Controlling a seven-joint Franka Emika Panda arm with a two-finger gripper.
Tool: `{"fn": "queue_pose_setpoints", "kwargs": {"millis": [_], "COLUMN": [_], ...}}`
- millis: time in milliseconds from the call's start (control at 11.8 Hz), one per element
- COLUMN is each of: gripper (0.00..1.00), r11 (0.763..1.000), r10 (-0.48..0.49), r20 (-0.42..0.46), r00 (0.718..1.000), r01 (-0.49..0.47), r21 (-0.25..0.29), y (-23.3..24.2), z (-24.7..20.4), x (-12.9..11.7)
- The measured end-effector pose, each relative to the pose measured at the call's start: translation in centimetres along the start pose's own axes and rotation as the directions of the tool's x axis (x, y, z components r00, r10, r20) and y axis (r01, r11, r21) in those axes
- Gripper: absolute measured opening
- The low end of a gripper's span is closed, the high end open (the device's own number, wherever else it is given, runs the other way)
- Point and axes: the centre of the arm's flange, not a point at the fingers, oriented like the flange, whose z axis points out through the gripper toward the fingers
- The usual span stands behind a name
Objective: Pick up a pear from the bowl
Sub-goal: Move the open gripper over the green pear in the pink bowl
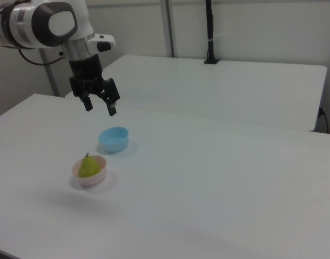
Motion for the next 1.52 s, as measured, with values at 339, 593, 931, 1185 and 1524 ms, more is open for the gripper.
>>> {"fn": "queue_pose_setpoints", "kwargs": {"millis": [339, 593, 931, 1185, 1524], "gripper": [1.0, 1.0, 1.0, 1.0, 1.0], "r11": [1.0, 1.0, 1.0, 0.995, 0.978], "r10": [0.0, 0.0, -0.025, -0.102, -0.208], "r20": [0.001, 0.001, 0.003, 0.001, 0.036], "r00": [1.0, 1.0, 1.0, 0.995, 0.977], "r01": [0.0, 0.0, 0.025, 0.102, 0.208], "r21": [0.0, 0.0, 0.0, 0.0, -0.004], "y": [0.0, 0.0, -1.4, -5.7, -11.7], "z": [0.1, 0.1, 0.1, 0.1, 2.0], "x": [0.0, 0.0, 0.0, -0.4, -1.2]}}
